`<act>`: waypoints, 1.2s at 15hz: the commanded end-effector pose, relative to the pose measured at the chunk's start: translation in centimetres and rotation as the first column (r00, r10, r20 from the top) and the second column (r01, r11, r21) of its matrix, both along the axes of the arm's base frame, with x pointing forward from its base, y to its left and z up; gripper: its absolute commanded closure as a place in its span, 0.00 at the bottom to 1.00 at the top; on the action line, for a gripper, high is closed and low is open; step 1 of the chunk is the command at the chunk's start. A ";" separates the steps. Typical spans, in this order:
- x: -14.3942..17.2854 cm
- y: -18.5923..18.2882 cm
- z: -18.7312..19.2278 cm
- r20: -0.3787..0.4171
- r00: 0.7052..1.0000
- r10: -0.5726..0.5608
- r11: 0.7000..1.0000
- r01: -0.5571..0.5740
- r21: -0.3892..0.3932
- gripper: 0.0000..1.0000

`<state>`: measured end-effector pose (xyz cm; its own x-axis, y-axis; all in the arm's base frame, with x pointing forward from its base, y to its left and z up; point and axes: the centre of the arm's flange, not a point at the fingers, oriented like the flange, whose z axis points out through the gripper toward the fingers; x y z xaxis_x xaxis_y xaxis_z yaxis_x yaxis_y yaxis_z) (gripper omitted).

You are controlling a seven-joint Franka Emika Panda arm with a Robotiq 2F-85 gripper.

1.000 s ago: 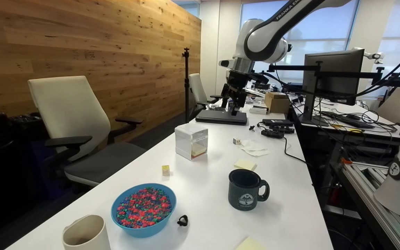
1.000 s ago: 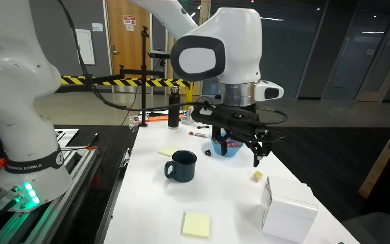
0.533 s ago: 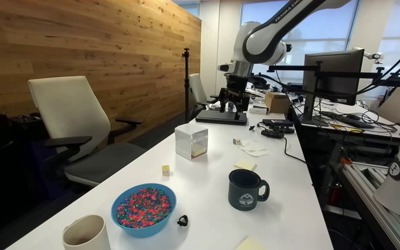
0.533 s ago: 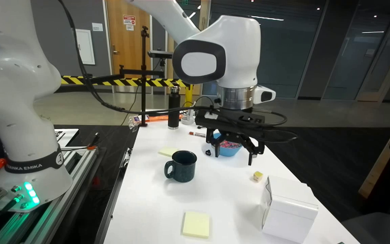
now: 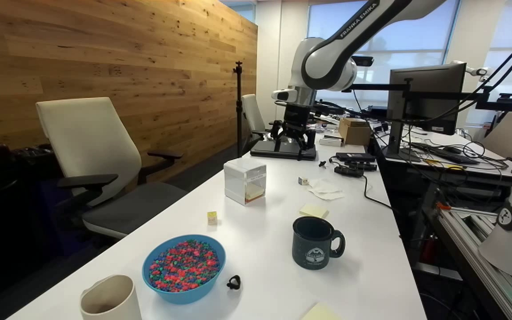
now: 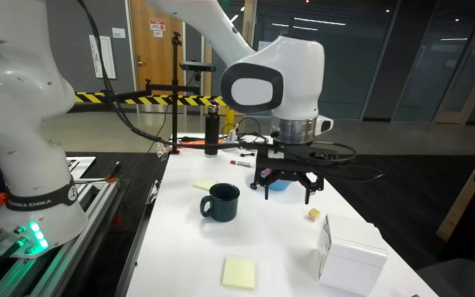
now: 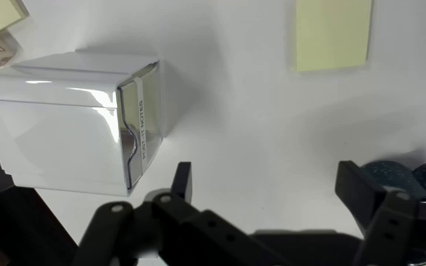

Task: Open the white box then close it.

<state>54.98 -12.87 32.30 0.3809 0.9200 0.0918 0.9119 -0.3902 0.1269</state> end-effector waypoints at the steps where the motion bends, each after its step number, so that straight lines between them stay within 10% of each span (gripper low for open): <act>1: 2.0 -1.0 -1.2 -0.006 0.998 0.066 0.998 -0.066 0.023 0.00; 18: 5.9 -1.3 -3.5 0.005 0.993 0.121 0.992 -0.121 0.025 0.00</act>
